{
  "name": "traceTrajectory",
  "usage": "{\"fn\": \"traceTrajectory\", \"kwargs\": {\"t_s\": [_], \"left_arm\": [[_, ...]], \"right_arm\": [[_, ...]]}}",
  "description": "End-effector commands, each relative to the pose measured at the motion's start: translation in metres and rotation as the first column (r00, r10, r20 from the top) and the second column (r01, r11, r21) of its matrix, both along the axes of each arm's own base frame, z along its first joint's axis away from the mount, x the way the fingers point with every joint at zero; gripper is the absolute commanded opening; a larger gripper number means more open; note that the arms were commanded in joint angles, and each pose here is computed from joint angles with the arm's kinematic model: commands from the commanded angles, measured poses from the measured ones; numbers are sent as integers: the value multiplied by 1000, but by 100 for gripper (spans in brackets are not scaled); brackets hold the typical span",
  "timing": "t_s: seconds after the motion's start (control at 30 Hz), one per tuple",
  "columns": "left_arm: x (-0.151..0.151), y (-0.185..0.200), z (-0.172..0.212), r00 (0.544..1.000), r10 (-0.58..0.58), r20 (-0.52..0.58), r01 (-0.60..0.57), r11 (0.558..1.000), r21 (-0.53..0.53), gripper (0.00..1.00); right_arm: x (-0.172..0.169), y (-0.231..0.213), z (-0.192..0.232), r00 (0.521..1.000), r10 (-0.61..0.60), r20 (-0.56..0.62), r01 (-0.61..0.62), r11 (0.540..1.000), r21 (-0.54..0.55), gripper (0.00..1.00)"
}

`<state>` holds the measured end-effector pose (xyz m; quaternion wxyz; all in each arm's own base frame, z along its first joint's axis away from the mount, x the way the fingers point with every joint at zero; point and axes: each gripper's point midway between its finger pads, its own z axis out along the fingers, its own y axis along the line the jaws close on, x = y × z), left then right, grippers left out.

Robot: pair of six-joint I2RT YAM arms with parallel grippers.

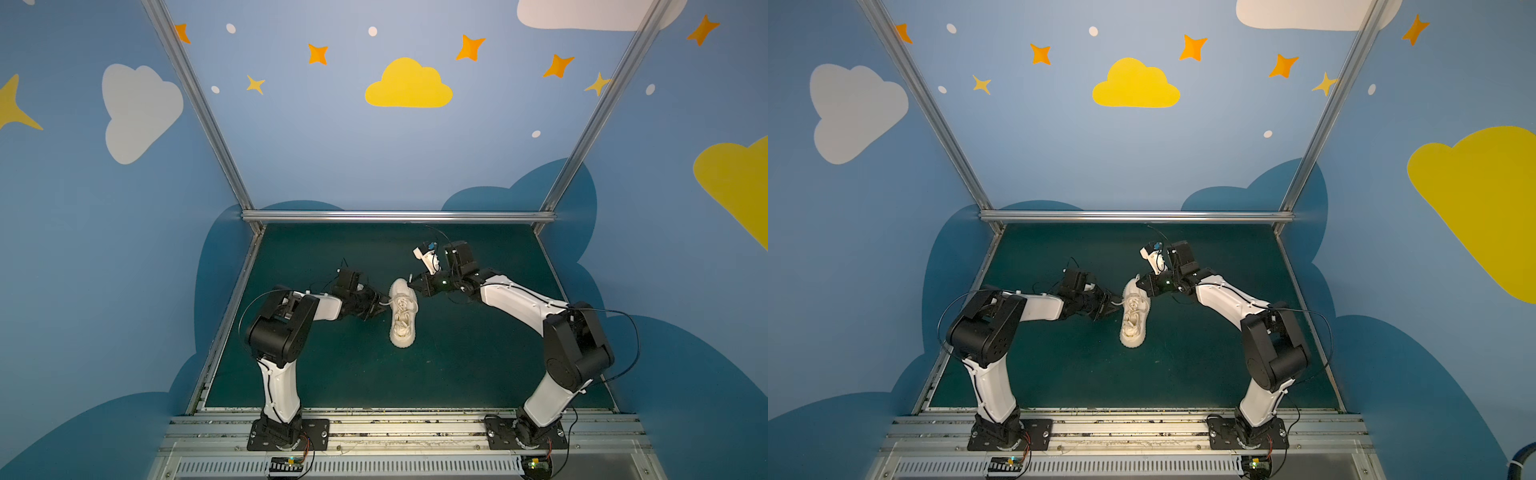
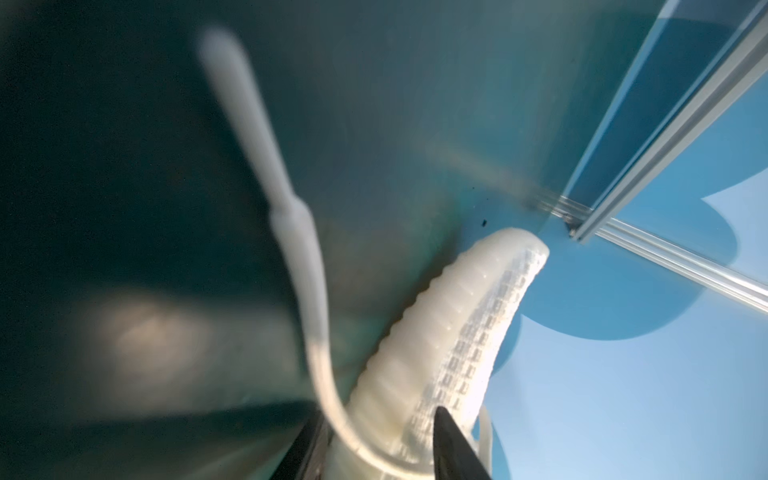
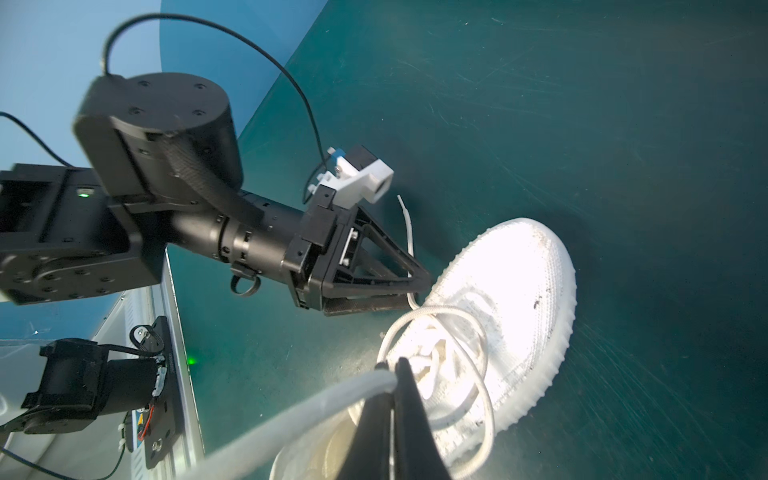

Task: Tie the shoes
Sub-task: 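Draw both grippers outward from the sneaker, each holding a lace end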

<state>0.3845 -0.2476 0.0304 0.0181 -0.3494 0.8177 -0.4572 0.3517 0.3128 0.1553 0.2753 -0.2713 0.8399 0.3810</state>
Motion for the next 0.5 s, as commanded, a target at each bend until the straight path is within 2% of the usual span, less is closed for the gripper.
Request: {"fn": "traceTrajectory", "kwargs": {"t_s": [0.0,0.13,0.27,0.37,0.47], "left_arm": [[4,-3,-10,999,33,-18,-33,999,0,40],[10,-3,-11,998,66,-8,-66,998,-11,32],[15,-2,-8,997,79,18,-79,997,-8,13],[15,1,-2,995,85,43,-85,996,4,4],[14,10,10,993,87,80,-92,994,51,3]], "right_arm": [[-4,-3,13,1000,0,18,0,1000,25,0],[-6,-5,14,1000,-1,18,1,1000,27,0],[-8,-8,14,1000,-4,18,4,1000,26,0],[-10,-11,16,1000,-14,18,13,1000,27,0],[-12,-16,21,999,-28,20,28,999,35,0]]}}
